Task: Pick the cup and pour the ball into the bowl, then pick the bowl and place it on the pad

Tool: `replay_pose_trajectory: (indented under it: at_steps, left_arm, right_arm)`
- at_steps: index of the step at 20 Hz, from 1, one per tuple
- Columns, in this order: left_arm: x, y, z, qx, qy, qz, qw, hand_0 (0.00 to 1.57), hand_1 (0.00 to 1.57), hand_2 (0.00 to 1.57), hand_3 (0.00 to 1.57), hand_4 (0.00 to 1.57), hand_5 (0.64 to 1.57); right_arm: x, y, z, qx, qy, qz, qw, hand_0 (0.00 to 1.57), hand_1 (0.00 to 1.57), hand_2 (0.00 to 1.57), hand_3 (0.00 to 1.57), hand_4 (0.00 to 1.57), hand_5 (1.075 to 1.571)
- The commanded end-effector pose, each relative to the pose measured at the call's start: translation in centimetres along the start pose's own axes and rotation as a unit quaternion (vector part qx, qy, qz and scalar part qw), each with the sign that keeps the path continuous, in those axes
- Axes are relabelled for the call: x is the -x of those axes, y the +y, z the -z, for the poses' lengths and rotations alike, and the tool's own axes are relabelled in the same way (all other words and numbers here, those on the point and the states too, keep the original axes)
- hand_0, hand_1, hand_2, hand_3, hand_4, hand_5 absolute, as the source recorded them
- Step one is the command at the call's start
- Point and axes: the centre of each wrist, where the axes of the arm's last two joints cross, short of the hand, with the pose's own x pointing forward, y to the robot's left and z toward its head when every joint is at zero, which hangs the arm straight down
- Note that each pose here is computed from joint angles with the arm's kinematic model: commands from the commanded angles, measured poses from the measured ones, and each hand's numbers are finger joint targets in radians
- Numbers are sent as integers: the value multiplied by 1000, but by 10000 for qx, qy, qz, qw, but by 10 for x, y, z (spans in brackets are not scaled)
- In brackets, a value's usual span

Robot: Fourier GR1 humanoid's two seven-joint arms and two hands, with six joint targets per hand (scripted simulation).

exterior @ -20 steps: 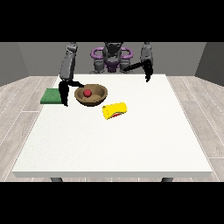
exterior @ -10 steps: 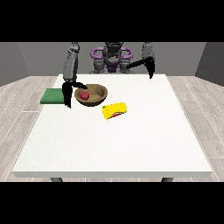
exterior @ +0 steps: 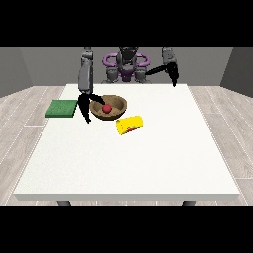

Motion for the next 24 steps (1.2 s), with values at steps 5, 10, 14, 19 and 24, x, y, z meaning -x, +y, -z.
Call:
replay_pose_trajectory:
  at_steps: [5, 10, 14, 19, 24]
  left_arm:
    - [4, 4, 0, -120, -62, -37, 9999, 0, 0, 0, 0, 0, 1569]
    - [5, 27, 6, -243, 235, -140, 9993, 0, 0, 0, 0, 0, 1570]
    - [53, 30, -31, -346, 912, -134, 9951, 0, 0, 0, 0, 0, 1570]
    - [59, 59, -36, -615, 766, 38, 9952, 0, 0, 0, 0, 0, 1570]
    - [60, 43, -42, -569, 810, 27, 9951, 0, 0, 0, 0, 0, 1569]
  right_arm:
    - [0, -4, 2, 472, 944, -1003, 9893, 1571, 1571, 1571, 1571, 1042, 1549]
    - [-19, 2, 16, 606, 999, -1214, 9857, 1571, 1571, 1571, 1571, 1026, 1555]
    - [-12, 24, 13, 330, 1534, -1496, 9762, 1571, 1571, 1571, 1571, 1030, 1558]
    - [-66, -14, 32, 332, 1545, -1146, 9808, 1571, 1571, 1571, 1571, 1052, 1553]
    - [-78, -44, 28, 527, 1438, -1031, 9828, 1571, 1571, 1571, 1571, 1058, 1559]
